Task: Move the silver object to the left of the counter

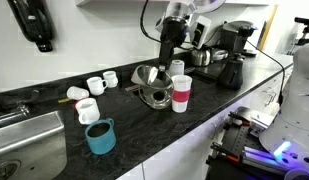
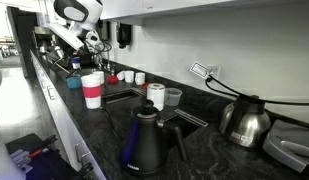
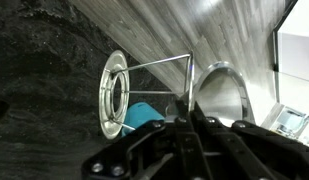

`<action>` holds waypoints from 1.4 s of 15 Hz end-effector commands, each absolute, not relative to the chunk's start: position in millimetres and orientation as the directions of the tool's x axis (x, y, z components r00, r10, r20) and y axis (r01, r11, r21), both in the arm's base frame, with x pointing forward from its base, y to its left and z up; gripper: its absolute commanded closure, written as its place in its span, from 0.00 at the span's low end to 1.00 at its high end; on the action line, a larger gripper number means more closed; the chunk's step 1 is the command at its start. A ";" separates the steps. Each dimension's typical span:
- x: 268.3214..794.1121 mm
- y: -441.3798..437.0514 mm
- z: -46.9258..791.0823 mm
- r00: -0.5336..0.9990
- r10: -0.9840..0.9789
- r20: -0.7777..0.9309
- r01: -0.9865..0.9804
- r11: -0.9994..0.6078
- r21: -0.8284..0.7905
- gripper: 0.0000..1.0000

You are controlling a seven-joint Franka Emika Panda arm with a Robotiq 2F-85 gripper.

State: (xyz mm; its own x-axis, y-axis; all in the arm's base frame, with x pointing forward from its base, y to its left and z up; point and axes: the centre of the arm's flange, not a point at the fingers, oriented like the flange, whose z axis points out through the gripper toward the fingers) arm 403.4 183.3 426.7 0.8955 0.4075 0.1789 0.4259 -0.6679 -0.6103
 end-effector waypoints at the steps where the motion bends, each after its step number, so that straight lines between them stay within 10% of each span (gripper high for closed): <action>1: 412.2 198.7 404.0 0.869 0.467 0.165 0.451 -0.606 -0.656 0.98; 21: 408.0 204.4 339.6 0.865 0.500 0.040 0.386 -0.614 -0.689 0.93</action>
State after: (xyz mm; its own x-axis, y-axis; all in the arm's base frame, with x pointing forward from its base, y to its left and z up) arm 408.0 204.4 339.6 0.8653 0.4996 0.0397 0.3860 -0.6139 -0.6886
